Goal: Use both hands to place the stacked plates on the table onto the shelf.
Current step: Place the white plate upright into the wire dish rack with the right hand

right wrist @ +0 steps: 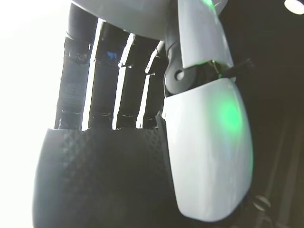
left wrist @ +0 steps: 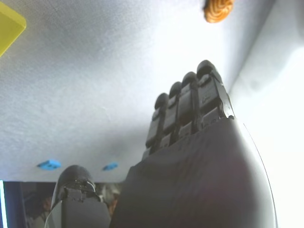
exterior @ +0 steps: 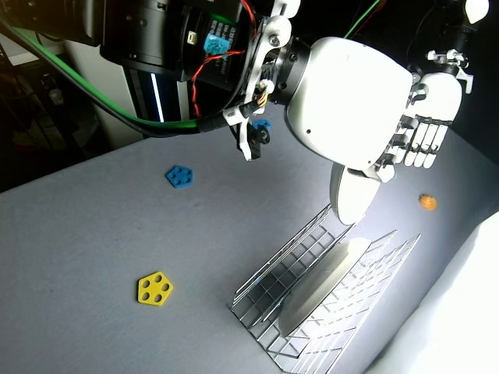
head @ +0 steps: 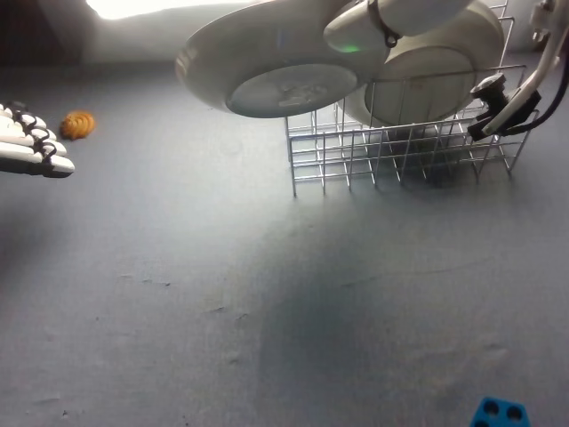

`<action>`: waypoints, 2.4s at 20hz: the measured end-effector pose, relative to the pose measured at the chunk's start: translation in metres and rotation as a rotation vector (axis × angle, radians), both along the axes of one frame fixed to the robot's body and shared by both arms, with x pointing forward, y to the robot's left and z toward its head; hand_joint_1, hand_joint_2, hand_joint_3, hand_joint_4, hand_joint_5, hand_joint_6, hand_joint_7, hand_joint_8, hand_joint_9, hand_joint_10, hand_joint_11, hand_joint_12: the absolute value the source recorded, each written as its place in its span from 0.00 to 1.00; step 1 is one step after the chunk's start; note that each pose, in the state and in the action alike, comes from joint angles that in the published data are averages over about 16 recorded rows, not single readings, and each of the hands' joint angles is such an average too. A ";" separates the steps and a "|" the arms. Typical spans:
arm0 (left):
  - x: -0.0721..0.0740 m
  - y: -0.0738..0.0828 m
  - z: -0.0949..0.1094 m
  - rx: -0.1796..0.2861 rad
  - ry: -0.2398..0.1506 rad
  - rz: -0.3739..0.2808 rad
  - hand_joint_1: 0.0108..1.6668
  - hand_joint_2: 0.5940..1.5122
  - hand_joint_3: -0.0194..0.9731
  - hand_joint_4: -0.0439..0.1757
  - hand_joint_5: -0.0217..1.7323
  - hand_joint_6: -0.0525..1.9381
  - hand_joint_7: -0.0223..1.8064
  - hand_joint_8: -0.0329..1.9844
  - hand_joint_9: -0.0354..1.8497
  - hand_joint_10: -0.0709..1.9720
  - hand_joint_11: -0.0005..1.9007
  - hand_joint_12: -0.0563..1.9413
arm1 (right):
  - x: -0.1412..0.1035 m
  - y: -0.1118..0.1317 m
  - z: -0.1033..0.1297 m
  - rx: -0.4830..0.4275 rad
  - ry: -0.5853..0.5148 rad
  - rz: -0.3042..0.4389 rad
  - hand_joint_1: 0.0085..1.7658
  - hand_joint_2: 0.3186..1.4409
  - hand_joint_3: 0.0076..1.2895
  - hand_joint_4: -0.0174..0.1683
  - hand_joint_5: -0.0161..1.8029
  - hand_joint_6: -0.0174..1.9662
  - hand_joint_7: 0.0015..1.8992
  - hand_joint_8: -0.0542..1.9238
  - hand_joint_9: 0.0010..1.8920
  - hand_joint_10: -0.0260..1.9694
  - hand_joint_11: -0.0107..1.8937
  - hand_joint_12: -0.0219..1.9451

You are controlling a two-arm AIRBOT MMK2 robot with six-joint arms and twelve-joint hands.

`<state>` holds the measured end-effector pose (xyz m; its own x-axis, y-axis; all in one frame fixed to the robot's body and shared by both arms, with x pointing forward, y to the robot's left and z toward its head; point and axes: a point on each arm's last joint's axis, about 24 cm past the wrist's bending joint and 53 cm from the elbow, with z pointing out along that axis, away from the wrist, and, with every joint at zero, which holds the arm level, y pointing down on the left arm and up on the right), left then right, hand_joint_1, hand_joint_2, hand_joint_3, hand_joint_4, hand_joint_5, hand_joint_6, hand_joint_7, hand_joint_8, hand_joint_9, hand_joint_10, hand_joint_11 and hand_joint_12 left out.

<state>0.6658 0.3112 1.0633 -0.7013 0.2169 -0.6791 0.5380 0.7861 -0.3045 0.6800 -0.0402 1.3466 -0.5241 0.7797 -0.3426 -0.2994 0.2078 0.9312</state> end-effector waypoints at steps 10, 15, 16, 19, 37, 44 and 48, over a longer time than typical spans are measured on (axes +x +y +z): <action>-0.001 -0.001 -0.001 -0.001 0.003 -0.003 0.00 0.42 0.04 0.23 0.02 0.03 0.02 0.01 0.03 0.01 0.01 0.03 | 0.016 -0.025 -0.017 -0.005 0.046 -0.051 0.78 0.59 0.00 0.05 0.52 0.47 0.57 0.41 0.53 0.51 0.42 0.59; -0.001 -0.006 0.001 -0.012 0.000 -0.010 0.00 0.42 0.04 0.23 0.02 0.03 0.02 0.01 0.03 0.01 0.01 0.03 | 0.028 -0.034 -0.027 -0.010 0.073 -0.074 0.78 0.59 0.00 0.05 0.51 0.46 0.57 0.41 0.53 0.51 0.42 0.59; -0.001 -0.007 0.002 -0.015 -0.001 -0.013 0.00 0.42 0.04 0.23 0.02 0.03 0.02 0.01 0.03 0.01 0.01 0.03 | 0.030 -0.036 -0.029 -0.011 0.078 -0.079 0.78 0.59 0.00 0.05 0.51 0.46 0.57 0.41 0.53 0.51 0.42 0.59; -0.002 -0.013 0.005 -0.030 -0.002 -0.024 0.00 0.42 0.04 0.23 0.02 0.03 0.02 0.01 0.03 0.01 0.01 0.03 | 0.038 -0.042 -0.036 -0.016 0.091 -0.095 0.78 0.59 0.00 0.05 0.51 0.46 0.57 0.40 0.53 0.50 0.43 0.59; -0.012 -0.056 0.023 -0.117 -0.020 -0.116 0.00 0.42 0.04 0.23 0.02 0.03 0.02 0.01 0.03 0.01 0.01 0.03 | 0.065 -0.052 -0.067 -0.050 0.137 -0.152 0.78 0.59 0.00 0.05 0.51 0.45 0.56 0.39 0.52 0.51 0.42 0.61; -0.016 -0.070 0.032 -0.135 -0.048 -0.161 0.00 0.42 0.04 0.23 0.02 0.03 0.02 0.01 0.03 0.01 0.01 0.03 | 0.068 -0.048 -0.074 -0.059 0.144 -0.156 0.78 0.59 0.00 0.05 0.50 0.45 0.55 0.40 0.52 0.52 0.41 0.62; -0.019 -0.077 0.040 -0.143 -0.077 -0.190 0.00 0.42 0.04 0.23 0.02 0.03 0.02 0.01 0.03 0.01 0.01 0.03 | 0.068 -0.047 -0.076 -0.065 0.142 -0.156 0.77 0.59 0.00 0.06 0.50 0.45 0.54 0.42 0.51 0.50 0.40 0.64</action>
<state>0.6466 0.2340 1.1034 -0.6018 0.2382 -0.7623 0.6982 0.6204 -0.3573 0.7484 -0.0872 1.2706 -0.4453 0.8338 -0.3264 -0.1257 0.3028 0.9447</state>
